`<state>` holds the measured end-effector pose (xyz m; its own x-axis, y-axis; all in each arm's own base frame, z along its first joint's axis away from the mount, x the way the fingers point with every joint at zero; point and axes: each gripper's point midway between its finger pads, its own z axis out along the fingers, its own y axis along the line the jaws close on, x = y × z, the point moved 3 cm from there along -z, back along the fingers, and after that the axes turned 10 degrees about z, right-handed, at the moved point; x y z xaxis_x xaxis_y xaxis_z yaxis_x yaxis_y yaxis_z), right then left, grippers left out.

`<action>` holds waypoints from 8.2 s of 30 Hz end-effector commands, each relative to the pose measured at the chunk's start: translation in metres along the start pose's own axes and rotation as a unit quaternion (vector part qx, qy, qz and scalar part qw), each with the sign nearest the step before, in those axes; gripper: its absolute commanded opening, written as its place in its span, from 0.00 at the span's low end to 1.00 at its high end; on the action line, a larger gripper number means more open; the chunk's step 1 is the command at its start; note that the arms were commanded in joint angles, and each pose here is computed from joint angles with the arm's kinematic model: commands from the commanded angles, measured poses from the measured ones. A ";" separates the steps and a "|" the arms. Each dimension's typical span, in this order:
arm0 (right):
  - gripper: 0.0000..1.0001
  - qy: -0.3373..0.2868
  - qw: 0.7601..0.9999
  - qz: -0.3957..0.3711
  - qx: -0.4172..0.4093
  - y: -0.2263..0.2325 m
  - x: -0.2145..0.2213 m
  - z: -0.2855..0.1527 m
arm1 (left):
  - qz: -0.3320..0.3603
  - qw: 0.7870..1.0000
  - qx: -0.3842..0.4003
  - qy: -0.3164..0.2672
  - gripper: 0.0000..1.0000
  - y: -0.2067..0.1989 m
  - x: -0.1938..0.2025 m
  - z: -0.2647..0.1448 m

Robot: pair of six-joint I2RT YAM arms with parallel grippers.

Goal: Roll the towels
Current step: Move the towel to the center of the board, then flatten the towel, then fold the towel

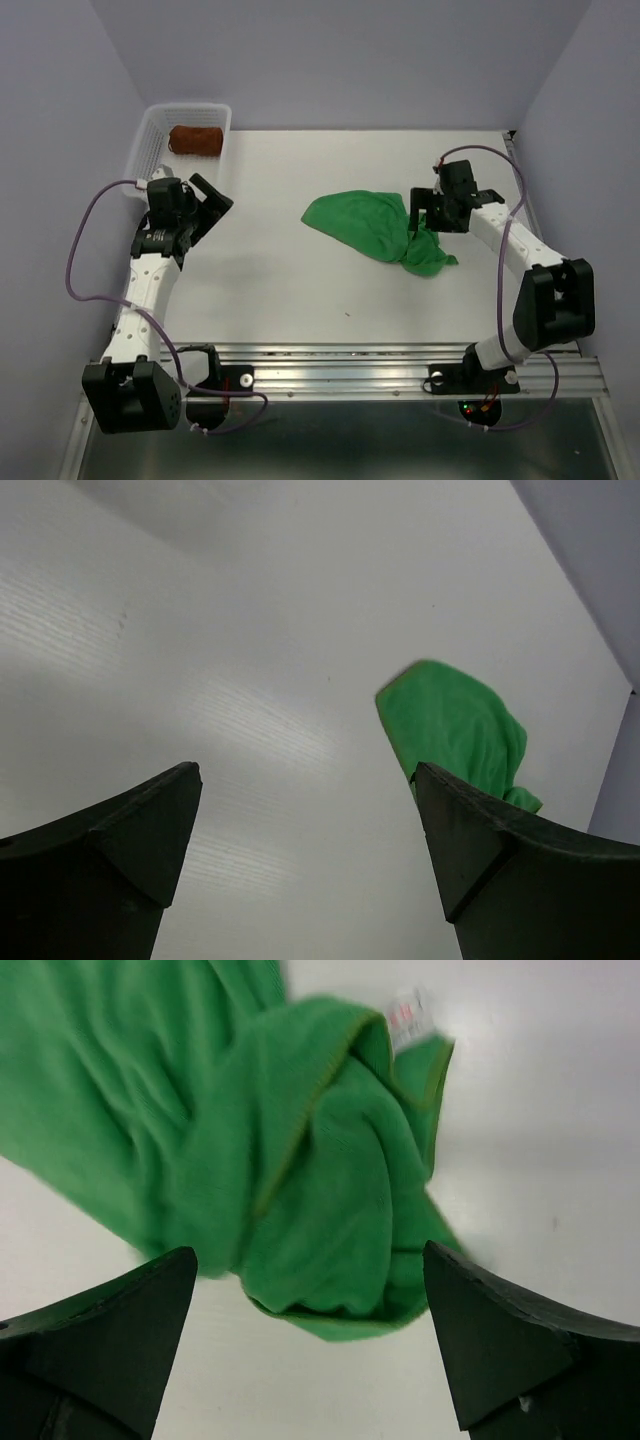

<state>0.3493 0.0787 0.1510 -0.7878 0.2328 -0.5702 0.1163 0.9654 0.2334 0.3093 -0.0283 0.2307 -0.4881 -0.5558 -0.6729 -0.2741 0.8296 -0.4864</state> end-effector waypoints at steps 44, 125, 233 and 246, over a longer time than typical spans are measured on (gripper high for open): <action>1.00 -0.071 0.963 0.237 0.111 -0.079 0.006 -0.042 | 0.241 0.938 -0.051 0.246 0.59 -0.077 0.184 0.213; 0.91 0.035 0.977 0.194 -0.086 0.048 -0.025 0.097 | 0.219 0.944 -0.141 0.201 0.00 -0.004 0.156 0.164; 0.01 -0.144 0.979 0.147 0.011 -0.071 -0.181 0.137 | 0.084 0.995 -0.018 0.046 0.00 -0.111 -0.015 0.298; 0.01 -0.115 0.978 0.174 0.018 -0.072 -0.134 0.099 | 0.089 0.994 -0.021 0.067 0.00 -0.093 -0.006 0.276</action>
<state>0.5143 -0.0021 0.0925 -0.6048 0.5509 -0.5752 0.3883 0.8345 0.3910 0.5742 -0.1317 0.0881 -0.6764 -0.4019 -0.6172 -0.2239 0.9105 -0.3475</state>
